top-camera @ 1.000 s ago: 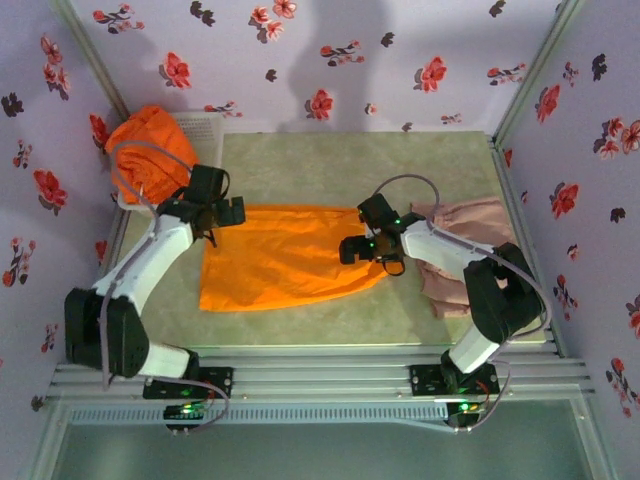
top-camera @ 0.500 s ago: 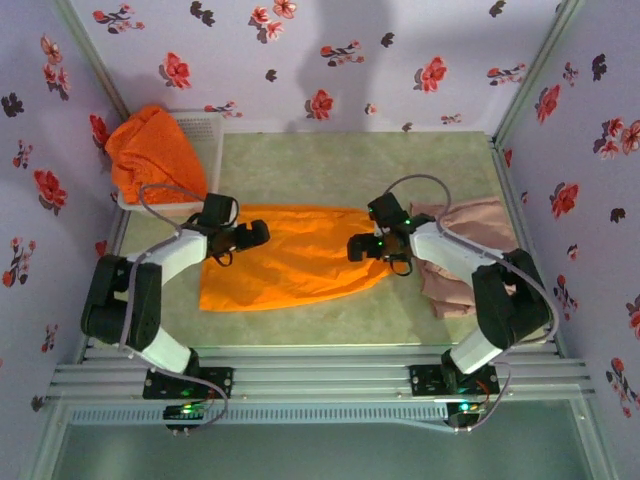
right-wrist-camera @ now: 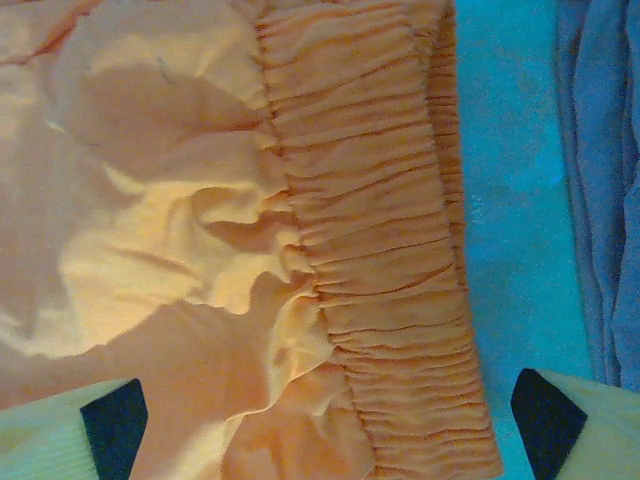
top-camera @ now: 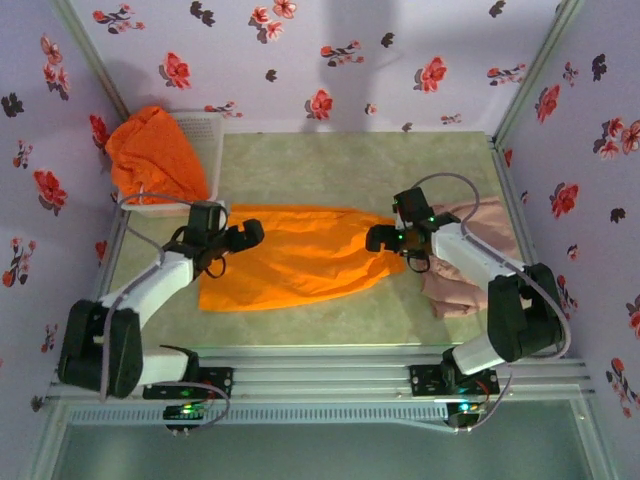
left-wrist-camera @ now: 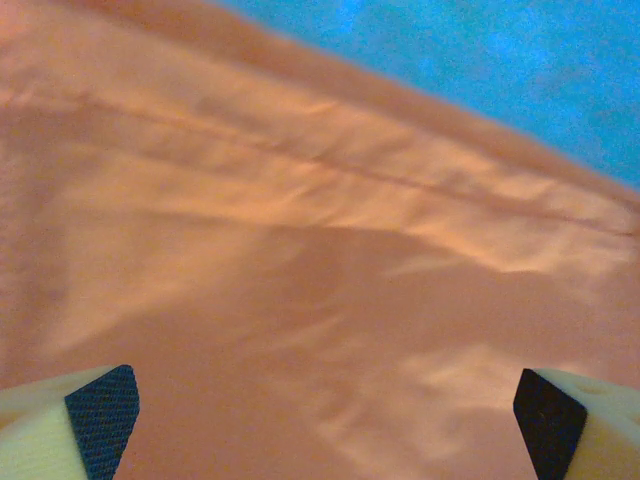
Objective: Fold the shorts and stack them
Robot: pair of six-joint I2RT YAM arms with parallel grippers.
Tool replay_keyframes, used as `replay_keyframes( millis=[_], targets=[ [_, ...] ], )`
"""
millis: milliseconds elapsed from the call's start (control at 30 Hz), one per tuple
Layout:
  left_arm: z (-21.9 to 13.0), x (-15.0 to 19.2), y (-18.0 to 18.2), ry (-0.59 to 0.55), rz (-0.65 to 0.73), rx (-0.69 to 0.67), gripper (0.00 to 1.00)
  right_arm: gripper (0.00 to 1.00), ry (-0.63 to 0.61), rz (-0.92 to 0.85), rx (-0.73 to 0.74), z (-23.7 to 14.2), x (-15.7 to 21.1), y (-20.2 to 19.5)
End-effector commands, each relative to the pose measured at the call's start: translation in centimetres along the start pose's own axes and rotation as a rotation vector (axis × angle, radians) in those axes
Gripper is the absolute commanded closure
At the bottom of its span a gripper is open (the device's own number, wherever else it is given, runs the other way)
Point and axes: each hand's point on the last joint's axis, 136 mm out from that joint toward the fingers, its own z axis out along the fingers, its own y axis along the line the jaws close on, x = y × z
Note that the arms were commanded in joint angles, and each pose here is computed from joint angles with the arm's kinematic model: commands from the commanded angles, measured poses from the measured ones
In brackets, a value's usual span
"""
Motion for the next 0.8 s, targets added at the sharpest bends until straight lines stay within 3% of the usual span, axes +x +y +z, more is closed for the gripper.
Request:
replay_keyframes(
  millis=[0,300,533,600,767],
  targets=[
    [-0.2,1.8,-0.8,0.021,-0.012,0.037,0.01,0.06,0.051,0.014,0.007,1.0,-0.1,-0.2],
    [0.7,4.3,0.4,0.054,-0.033,0.025,0.01,0.18,0.116,0.030,0.004,3.7,-0.8,-1.0],
    [0.5,4.5,0.6,0.053,-0.031,0.027,0.01,0.22,0.184,0.044,0.020,6.0,0.6,-1.9],
    [0.3,4.5,0.6,0.046,-0.029,0.031,0.00,0.27,0.202,0.052,0.014,6.6,1.1,-2.0],
    [-0.9,3.8,0.0,-0.004,-0.018,0.059,0.01,0.57,0.245,0.061,0.011,7.5,2.1,-2.2]
  ],
)
